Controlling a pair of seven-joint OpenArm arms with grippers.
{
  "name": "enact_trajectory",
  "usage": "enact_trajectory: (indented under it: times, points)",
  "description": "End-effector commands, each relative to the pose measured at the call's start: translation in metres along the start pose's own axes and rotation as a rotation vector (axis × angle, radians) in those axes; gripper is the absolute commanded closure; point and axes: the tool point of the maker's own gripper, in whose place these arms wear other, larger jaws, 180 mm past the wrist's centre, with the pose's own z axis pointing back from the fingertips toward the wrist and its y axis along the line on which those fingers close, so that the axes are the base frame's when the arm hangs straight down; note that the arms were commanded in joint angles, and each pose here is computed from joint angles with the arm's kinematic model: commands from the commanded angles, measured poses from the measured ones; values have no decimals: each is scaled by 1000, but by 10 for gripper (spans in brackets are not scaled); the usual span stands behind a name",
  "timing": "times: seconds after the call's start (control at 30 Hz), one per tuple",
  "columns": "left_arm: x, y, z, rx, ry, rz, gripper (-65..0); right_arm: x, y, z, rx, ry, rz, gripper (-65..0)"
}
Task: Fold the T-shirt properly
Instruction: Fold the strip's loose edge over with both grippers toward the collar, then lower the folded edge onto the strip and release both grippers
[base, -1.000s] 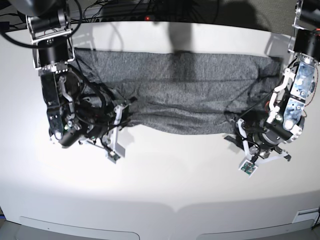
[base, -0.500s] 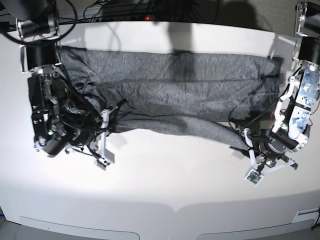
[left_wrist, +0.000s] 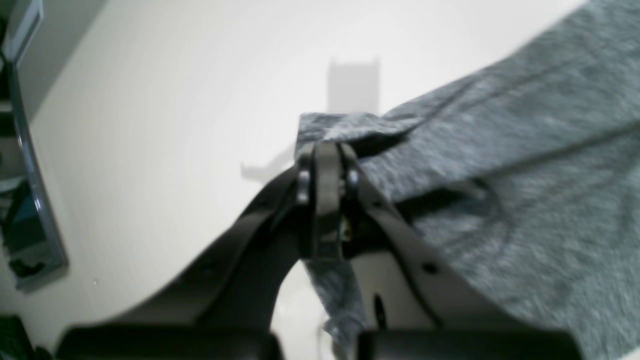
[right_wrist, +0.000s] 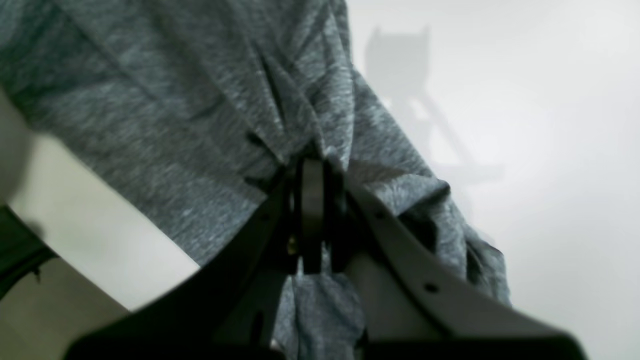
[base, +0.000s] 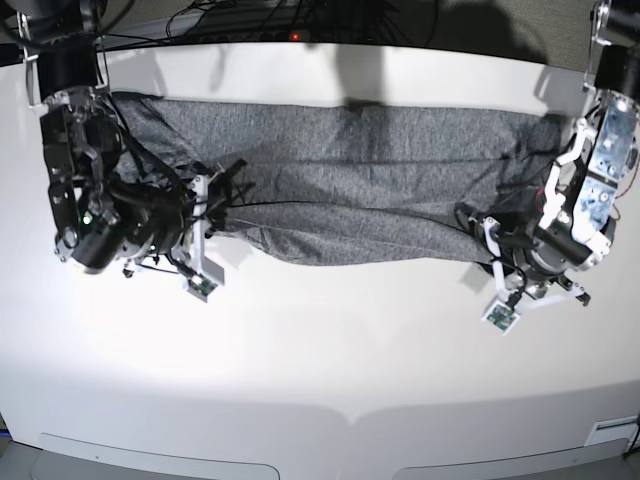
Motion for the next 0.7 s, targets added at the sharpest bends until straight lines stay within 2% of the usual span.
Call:
enact_trajectory:
  times: [0.0,0.13,0.43,0.67]
  points:
    - [4,8,7,34,-20,-12,0,0,-7,8,-31,-6,18,0]
    - [-13,-11,17,30,0,-33,0,-26,-1,12,-47,41,8,0]
    - [-29,-28,47,105,-6,-72,0,-54,-4,53,-153,4,-71,0]
    - [-53,-48,51,61,47,-64,0,-77,-4,61,-177,32,-124,0]
